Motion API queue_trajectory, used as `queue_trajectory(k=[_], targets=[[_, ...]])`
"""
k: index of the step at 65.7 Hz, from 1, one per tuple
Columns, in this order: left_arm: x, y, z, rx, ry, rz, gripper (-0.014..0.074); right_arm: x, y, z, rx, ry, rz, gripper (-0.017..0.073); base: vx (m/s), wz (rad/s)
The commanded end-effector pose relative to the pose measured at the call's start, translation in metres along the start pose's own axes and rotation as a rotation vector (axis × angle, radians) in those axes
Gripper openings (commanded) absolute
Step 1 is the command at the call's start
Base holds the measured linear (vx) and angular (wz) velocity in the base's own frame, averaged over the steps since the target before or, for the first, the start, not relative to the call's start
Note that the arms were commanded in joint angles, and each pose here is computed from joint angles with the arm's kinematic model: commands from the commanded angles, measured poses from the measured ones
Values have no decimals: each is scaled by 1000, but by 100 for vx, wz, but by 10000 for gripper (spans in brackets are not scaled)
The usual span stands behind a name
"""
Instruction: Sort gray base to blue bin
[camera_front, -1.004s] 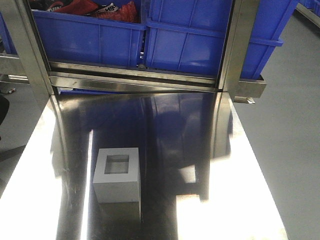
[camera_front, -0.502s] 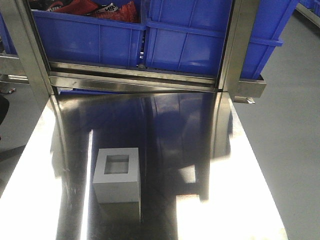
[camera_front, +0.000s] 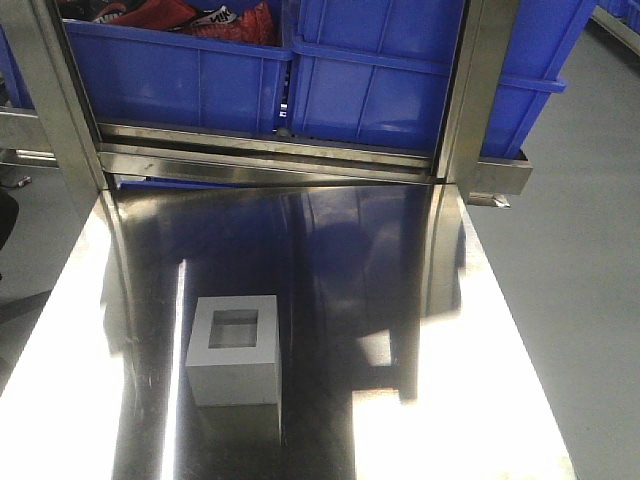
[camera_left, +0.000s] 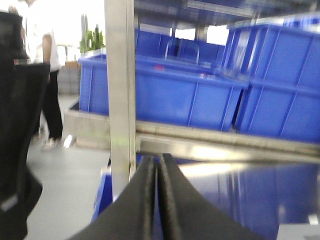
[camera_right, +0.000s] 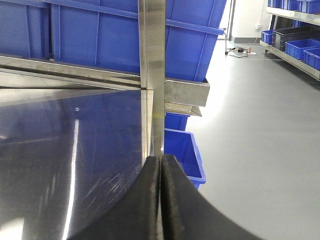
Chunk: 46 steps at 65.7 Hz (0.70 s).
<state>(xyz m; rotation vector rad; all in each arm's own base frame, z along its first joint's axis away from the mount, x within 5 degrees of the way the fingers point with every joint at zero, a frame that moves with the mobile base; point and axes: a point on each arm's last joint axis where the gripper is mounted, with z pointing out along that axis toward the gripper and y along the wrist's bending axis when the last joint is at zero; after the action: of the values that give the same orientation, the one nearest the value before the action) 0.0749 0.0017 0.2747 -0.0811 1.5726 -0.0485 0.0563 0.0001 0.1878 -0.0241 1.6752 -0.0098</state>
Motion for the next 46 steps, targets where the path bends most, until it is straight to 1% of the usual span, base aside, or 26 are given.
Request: queue_trajectory(k=[1, 9, 16, 23, 32, 46], targets=[[-24, -3, 15, 3, 29, -12, -6, -2, 0, 0, 3, -71, -11, -9, 0, 0], [-26, -3, 35, -15, 172, -11, -6, -2, 0, 0, 3, -71, -11, -9, 0, 0], [-15, -1, 49, -29, 295, -9, -6, -2, 0, 0, 3, -71, -11, -9, 0, 0], [-6, -1, 58, -35, 360, -8, -6, -2, 0, 0, 3, -71, -11, -9, 0, 0], [-2, -1, 65, -38, 390, -7, -6, -2, 0, 0, 3, -71, -11, -9, 0, 0], [-2, -1, 66, -37, 383, -6, 13, -2, 0, 0, 3, -71, -11, -9, 0, 0]])
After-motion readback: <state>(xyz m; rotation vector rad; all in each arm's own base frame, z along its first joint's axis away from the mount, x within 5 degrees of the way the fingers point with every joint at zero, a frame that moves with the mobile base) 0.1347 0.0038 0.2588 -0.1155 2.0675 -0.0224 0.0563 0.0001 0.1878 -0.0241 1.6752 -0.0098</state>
